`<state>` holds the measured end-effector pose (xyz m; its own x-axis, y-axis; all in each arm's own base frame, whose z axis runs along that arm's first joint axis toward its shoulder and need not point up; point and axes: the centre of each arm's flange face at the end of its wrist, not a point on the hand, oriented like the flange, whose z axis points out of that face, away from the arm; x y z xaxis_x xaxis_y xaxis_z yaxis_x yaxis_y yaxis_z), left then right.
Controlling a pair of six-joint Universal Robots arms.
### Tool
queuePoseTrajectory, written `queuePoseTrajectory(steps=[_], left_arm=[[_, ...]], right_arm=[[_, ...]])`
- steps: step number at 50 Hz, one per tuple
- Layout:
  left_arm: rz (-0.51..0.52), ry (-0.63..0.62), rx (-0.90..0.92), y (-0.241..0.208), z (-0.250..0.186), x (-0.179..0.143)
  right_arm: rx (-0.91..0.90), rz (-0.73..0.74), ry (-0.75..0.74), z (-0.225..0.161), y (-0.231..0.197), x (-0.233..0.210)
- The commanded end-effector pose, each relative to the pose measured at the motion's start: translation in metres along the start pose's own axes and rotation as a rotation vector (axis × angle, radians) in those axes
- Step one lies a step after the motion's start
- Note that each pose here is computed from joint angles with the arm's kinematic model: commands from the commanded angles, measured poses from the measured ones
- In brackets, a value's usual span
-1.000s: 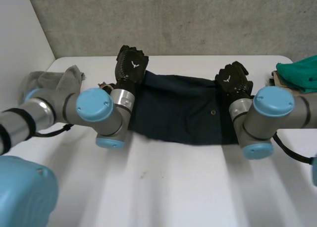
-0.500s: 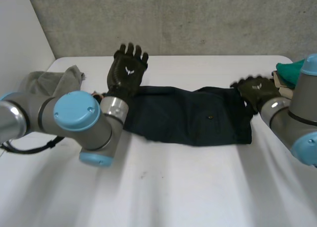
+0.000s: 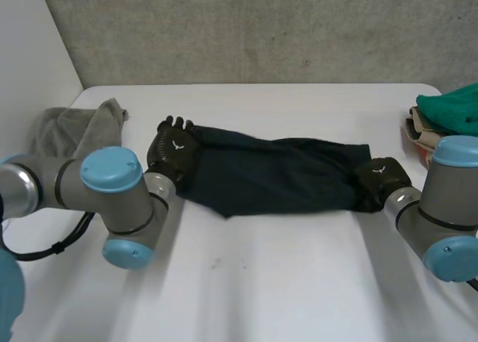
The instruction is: Fold the laundry.
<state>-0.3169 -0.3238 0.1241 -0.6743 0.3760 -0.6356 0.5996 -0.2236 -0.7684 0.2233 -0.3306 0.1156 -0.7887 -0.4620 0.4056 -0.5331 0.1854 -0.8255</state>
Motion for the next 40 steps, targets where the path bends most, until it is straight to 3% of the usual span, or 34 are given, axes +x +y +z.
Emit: queuePoseTrajectory(steps=[1,5,9,14,17,18,25,28,35,38,39,40], left_arm=[[-0.033,-0.003,0.022,-0.030,-0.025,-0.021],[-0.082,-0.025,0.055,-0.047,-0.038,-0.036],[-0.151,-0.037,0.084,-0.061,-0.055,-0.047],[-0.171,-0.035,0.084,-0.063,-0.064,-0.049],[-0.172,-0.028,0.081,-0.063,-0.068,-0.047],[-0.173,-0.023,0.084,-0.064,-0.070,-0.046],[-0.173,-0.018,0.093,-0.067,-0.072,-0.044],[-0.174,-0.023,0.099,-0.069,-0.070,-0.045],[-0.177,-0.046,0.131,-0.077,-0.064,-0.052],[-0.182,-0.070,0.169,-0.088,-0.058,-0.060],[-0.186,-0.075,0.177,-0.090,-0.056,-0.061],[-0.201,-0.084,0.206,-0.099,-0.053,-0.064]], right_arm=[[0.012,-0.107,0.126,-0.012,-0.014,0.024],[0.024,-0.248,0.209,-0.026,-0.029,0.048],[0.006,-0.520,0.261,-0.026,-0.036,0.056],[0.160,-0.658,0.279,-0.025,-0.072,0.033],[0.360,-0.697,0.210,-0.032,-0.105,-0.015],[0.493,-0.733,0.091,-0.035,-0.111,-0.058],[0.743,-0.801,-0.335,-0.047,-0.090,-0.157],[0.747,-0.797,-0.387,-0.044,-0.082,-0.173],[0.741,-0.684,-0.290,-0.051,-0.115,-0.153],[0.699,-0.419,-0.278,-0.061,-0.135,-0.129],[0.682,-0.247,-0.290,-0.069,-0.145,-0.114],[0.678,-0.165,-0.296,-0.071,-0.150,-0.107]])
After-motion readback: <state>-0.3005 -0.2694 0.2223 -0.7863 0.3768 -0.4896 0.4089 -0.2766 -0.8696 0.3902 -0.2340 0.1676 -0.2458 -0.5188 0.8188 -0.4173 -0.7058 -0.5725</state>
